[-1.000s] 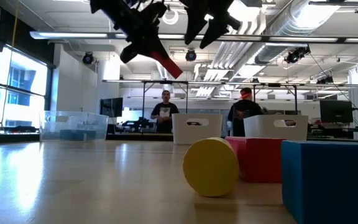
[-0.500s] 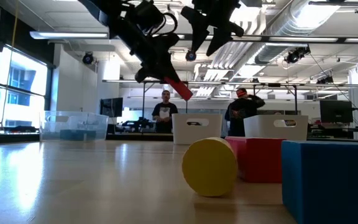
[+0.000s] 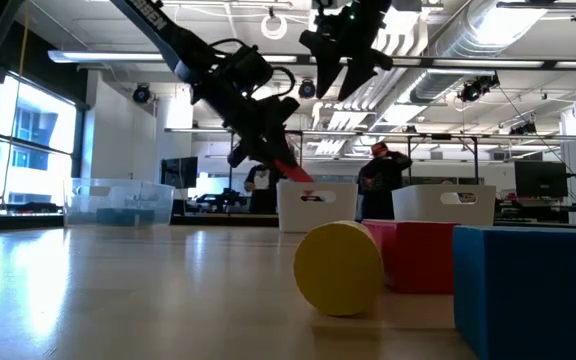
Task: Sort & place blocks by color
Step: Put the red block into the left white bin, then put the blue block into the transparent bin
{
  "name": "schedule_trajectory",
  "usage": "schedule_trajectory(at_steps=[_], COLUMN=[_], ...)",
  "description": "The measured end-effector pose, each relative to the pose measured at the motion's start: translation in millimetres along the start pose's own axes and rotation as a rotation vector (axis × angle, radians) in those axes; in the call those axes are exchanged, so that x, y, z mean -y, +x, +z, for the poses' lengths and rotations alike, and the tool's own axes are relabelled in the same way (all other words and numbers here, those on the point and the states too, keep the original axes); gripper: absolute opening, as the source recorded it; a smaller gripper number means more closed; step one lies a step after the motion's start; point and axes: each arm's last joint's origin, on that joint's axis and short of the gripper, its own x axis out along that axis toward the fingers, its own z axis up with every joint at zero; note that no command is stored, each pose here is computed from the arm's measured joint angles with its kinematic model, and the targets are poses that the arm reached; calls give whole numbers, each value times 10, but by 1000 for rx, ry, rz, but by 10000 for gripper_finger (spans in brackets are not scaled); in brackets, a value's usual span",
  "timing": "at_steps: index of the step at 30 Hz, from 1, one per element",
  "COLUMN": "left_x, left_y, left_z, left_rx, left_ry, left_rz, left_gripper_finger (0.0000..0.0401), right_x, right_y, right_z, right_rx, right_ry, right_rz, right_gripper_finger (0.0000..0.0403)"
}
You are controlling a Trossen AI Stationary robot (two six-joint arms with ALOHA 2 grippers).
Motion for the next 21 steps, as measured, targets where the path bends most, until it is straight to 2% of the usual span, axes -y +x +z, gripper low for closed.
schedule_trajectory(at_steps=[7,11,15,21], left_x=[-37,-29,-54,-108], left_y=[87,87,71,30], left_z=[-27,1,57,172], left_rx=[1,30,77,107], left_ry=[-16,19,23,13], left_rz=[3,-4,-8,-1], left_gripper_finger=[93,119,144,166], right_x=[92,95,89,92], right_y=[59,63,54,45], right_z=[30,23,-13,-68], right_rx=[-42,-64,-100,-168], right_ry=[26,26,16,63], right_rz=[52,82,90,107], right_gripper_finger=[245,245,245,245])
